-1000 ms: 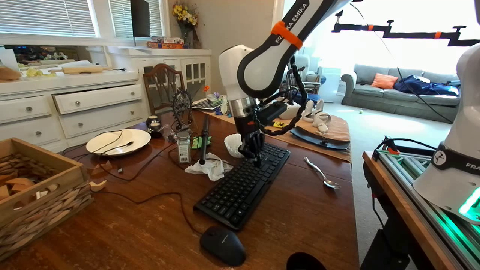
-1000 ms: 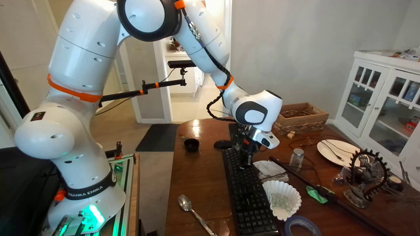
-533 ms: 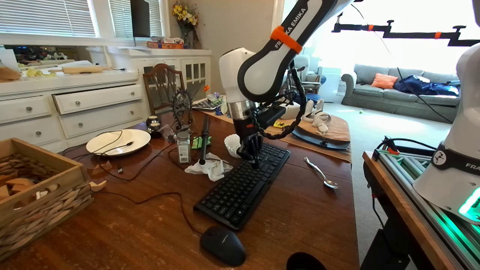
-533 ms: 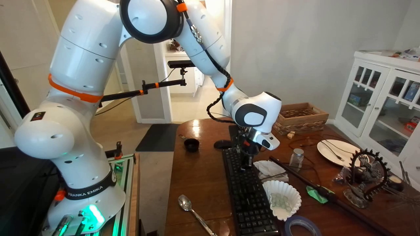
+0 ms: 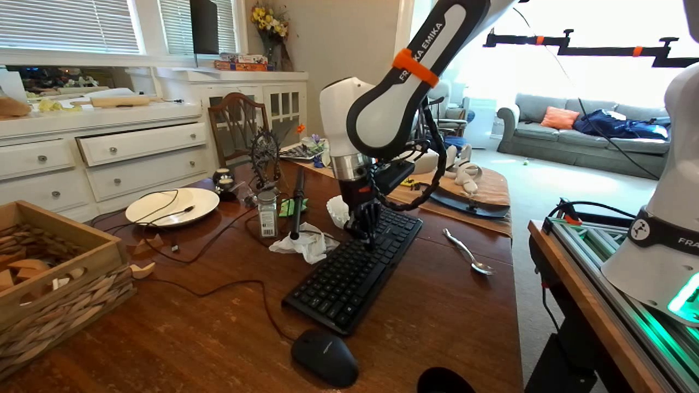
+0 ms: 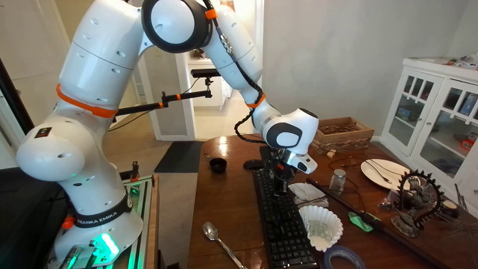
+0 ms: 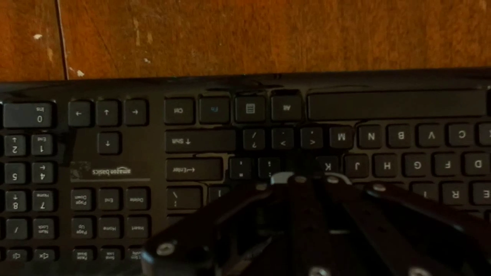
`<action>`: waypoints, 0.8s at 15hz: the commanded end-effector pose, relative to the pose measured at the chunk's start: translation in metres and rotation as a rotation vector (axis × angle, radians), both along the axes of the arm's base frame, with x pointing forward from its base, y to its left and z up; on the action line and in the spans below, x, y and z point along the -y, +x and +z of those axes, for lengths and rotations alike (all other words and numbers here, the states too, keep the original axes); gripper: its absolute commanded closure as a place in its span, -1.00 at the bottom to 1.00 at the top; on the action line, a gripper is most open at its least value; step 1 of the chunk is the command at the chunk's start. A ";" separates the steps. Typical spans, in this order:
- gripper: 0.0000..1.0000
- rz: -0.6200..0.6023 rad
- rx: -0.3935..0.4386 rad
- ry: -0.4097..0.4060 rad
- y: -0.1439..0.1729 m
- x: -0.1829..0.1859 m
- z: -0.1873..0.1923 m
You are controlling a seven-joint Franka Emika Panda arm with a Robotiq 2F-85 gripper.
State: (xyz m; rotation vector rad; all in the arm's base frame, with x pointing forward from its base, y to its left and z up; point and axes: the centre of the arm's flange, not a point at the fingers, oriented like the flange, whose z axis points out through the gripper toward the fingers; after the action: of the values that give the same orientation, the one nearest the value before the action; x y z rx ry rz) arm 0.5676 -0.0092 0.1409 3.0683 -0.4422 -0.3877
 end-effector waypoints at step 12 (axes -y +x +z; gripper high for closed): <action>1.00 -0.009 -0.029 0.020 -0.002 -0.003 -0.010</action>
State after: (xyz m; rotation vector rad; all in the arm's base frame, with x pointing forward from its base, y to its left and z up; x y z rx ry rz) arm 0.5660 -0.0043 0.1363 3.0711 -0.4312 -0.4031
